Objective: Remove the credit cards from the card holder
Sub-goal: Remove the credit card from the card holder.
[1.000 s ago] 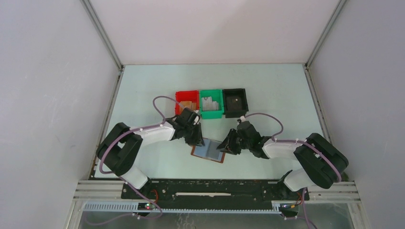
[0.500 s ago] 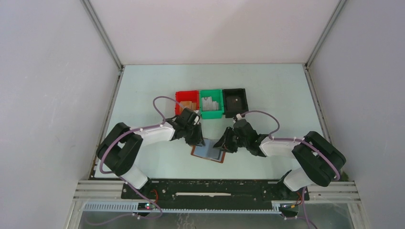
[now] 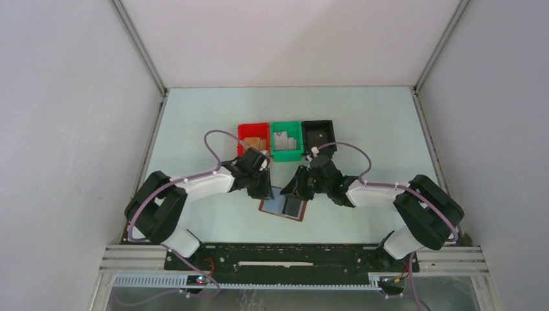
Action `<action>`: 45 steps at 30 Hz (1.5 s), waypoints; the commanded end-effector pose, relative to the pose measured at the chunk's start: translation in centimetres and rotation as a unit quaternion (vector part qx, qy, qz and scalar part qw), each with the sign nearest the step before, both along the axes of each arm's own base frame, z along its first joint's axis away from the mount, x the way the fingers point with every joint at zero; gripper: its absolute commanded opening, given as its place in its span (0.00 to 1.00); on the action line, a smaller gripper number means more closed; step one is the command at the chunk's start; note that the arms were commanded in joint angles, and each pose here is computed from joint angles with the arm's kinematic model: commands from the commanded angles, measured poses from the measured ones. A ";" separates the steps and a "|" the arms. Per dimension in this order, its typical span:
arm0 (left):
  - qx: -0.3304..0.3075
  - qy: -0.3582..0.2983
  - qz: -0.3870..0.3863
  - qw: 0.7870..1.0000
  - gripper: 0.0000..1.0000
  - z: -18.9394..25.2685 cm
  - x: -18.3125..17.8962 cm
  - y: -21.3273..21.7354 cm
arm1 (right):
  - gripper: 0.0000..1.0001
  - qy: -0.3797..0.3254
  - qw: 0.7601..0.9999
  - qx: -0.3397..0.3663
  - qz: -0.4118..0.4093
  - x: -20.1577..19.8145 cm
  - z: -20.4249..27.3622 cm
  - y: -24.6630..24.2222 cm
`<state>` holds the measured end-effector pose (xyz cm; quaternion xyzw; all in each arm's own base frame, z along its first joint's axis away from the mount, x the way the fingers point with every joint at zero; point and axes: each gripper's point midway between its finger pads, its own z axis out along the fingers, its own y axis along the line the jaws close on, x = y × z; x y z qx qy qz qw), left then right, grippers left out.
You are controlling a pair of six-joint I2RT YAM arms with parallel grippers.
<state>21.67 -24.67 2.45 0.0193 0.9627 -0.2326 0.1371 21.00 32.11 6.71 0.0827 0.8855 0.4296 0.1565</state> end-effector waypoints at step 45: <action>-0.155 0.028 -0.044 0.987 0.50 2.8 -2.0 -4.8 | 0.37 0.012 0.997 -0.045 -0.056 -0.4 -1.8 -5.2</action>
